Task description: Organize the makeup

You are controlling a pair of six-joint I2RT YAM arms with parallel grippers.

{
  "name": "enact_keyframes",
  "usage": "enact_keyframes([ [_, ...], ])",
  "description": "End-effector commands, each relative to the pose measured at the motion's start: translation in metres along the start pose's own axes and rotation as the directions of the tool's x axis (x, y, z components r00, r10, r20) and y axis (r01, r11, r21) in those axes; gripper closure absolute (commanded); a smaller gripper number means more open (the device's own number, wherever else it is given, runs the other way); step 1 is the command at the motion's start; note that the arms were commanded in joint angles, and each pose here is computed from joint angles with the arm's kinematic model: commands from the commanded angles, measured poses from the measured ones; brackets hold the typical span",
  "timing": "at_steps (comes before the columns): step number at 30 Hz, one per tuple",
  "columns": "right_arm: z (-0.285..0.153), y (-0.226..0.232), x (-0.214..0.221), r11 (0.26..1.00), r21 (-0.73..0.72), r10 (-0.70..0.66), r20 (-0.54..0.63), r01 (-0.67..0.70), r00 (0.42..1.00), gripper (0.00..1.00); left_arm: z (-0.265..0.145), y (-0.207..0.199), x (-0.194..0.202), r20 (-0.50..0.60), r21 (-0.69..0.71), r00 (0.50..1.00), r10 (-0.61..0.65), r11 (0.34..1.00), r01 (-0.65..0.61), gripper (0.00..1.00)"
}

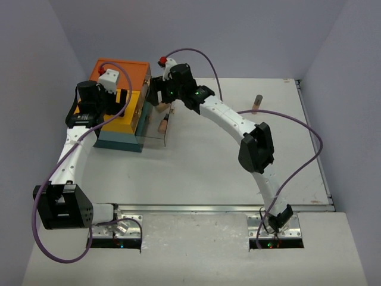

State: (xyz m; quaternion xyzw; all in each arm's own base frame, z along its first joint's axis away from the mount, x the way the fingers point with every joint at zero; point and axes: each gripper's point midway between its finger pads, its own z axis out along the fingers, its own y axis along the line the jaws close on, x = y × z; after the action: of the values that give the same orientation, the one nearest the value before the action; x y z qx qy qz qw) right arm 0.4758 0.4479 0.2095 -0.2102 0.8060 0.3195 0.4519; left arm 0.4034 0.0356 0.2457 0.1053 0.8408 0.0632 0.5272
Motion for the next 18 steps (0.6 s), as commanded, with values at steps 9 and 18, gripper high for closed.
enact_keyframes([
  [9, -0.223, -0.223, -0.021, 0.734, 0.679, 0.007, -0.029, 0.014, 1.000, 0.01, -0.003, 0.007, -0.023, 0.066, -0.005, 0.998, -0.006, 1.000, 0.006, 0.17],
  [18, -0.255, -0.361, 0.009, 0.540, 0.836, 0.178, -0.005, -0.093, 0.984, 0.01, -0.005, 0.012, -0.021, 0.054, -0.035, 0.999, 0.011, 0.999, -0.009, 0.17],
])
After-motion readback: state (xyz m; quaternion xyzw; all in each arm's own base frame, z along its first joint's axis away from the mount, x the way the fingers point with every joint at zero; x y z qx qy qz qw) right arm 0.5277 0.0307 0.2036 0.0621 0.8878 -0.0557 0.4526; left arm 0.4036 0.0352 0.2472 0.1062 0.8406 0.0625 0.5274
